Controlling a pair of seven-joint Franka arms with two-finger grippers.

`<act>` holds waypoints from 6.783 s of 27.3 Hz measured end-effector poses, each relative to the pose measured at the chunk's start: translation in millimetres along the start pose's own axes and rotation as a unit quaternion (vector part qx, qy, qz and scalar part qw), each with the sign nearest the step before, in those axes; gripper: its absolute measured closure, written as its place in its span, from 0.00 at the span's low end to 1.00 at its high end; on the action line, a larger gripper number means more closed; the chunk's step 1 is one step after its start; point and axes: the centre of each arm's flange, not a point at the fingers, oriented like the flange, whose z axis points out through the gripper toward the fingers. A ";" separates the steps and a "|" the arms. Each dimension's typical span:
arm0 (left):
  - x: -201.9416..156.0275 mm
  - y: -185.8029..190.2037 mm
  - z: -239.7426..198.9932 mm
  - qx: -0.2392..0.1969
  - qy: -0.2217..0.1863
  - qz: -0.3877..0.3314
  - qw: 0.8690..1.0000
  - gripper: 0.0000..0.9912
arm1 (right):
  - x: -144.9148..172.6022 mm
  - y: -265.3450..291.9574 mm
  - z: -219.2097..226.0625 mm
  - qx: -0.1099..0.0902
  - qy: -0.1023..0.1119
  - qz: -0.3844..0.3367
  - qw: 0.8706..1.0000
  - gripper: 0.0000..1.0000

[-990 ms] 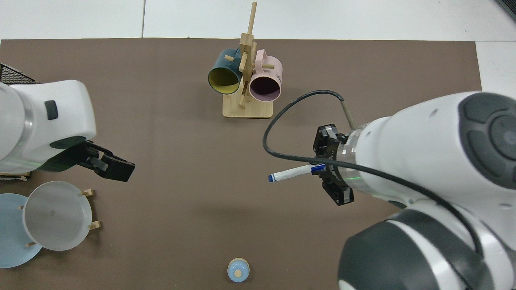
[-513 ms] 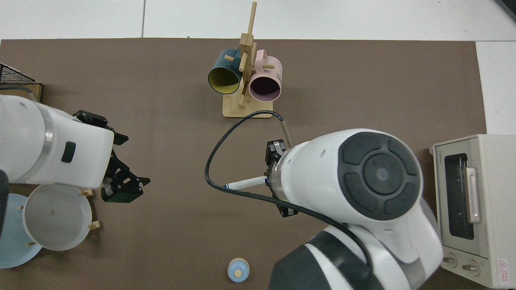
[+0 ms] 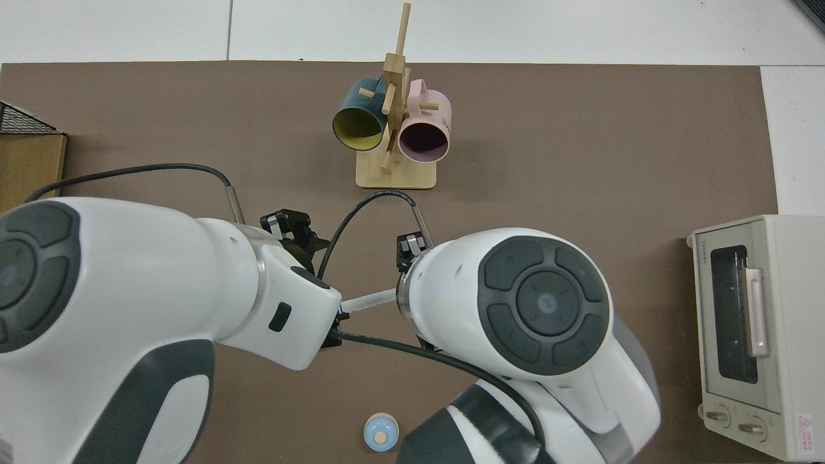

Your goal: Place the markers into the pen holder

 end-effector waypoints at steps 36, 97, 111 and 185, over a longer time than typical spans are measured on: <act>26.8 13.5 29.1 -0.001 0.012 0.021 1.000 0.84 | 1.9 -12.7 -0.3 0.017 -0.009 0.005 1.000 0.84; -54.8 -22.0 -18.2 0.037 -0.108 -0.059 0.992 0.84 | 246.5 13.8 -125.2 -0.112 0.050 -0.647 0.752 0.00; -89.1 -41.9 -68.4 0.094 -0.176 -0.089 0.976 0.84 | 268.3 15.0 -131.0 -0.110 0.053 -0.611 0.782 0.00; -444.4 -225.1 -158.2 0.054 -0.528 0.169 0.831 0.84 | 260.3 13.7 -129.3 -0.092 0.047 -0.534 0.839 0.00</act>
